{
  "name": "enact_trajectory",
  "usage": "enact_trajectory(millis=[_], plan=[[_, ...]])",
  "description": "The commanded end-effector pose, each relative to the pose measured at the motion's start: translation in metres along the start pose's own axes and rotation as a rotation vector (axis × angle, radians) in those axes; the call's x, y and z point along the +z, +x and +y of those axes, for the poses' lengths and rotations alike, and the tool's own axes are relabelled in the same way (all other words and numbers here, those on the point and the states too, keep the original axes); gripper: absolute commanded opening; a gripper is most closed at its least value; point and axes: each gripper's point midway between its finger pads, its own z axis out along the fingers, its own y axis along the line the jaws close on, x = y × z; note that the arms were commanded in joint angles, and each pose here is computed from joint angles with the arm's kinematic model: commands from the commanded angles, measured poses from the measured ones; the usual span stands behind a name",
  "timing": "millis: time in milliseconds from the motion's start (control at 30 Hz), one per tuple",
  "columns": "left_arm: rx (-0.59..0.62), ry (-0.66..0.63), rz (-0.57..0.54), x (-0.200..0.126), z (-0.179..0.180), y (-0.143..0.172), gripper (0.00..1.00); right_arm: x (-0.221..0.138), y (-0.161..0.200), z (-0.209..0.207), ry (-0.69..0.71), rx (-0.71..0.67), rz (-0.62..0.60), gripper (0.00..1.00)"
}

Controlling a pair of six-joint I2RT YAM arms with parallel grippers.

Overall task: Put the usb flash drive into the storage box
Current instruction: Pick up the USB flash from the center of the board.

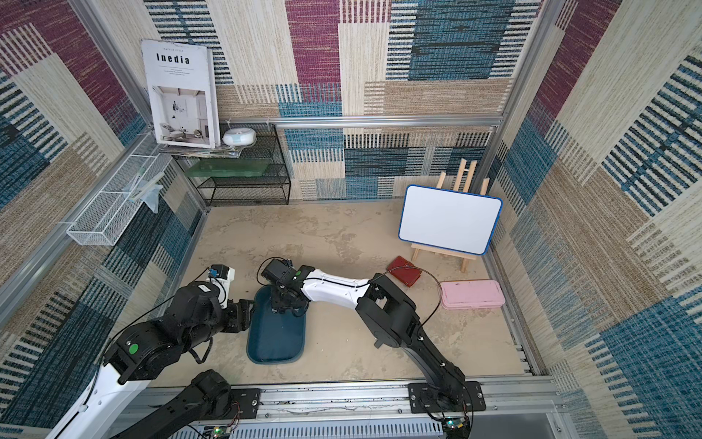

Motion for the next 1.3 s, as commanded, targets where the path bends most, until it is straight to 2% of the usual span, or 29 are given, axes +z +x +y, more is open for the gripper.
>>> enact_trajectory(millis=[0, 133, 300, 533, 733, 933, 1000, 1100, 1267], plan=[[0.0, -0.013, -0.001, 0.0, 0.002, 0.0, 0.72, -0.017, -0.005, -0.001, 0.012, -0.017, -0.026, 0.42], [-0.001, -0.014, 0.0, 0.0, 0.003, 0.0, 0.72, -0.039, -0.009, 0.001, 0.002, -0.034, -0.055, 0.43], [-0.001, -0.014, 0.002, 0.001, 0.002, 0.0, 0.72, -0.084, -0.02, -0.03, 0.092, -0.019, -0.152, 0.43], [0.009, 0.008, 0.022, 0.003, -0.003, 0.003, 0.72, -0.175, -0.032, -0.13, 0.243, 0.005, -0.4, 0.45], [0.055, 0.075, 0.085, 0.011, -0.021, 0.01, 0.71, -0.221, -0.019, -0.241, 0.347, 0.101, -0.545, 0.49], [0.153, 0.189, 0.23, 0.025, -0.06, 0.028, 0.66, -0.237, 0.006, -0.322, 0.437, 0.221, -0.665, 0.53], [0.129, 0.224, 0.278, 0.034, -0.079, 0.039, 0.64, -0.234, 0.016, -0.34, 0.457, 0.248, -0.694, 0.54], [0.15, 0.287, 0.31, 0.048, -0.117, 0.054, 0.63, -0.23, 0.027, -0.356, 0.481, 0.286, -0.724, 0.54], [0.164, 0.259, 0.349, 0.078, -0.164, 0.065, 0.63, -0.232, 0.034, -0.369, 0.509, 0.323, -0.784, 0.55]])
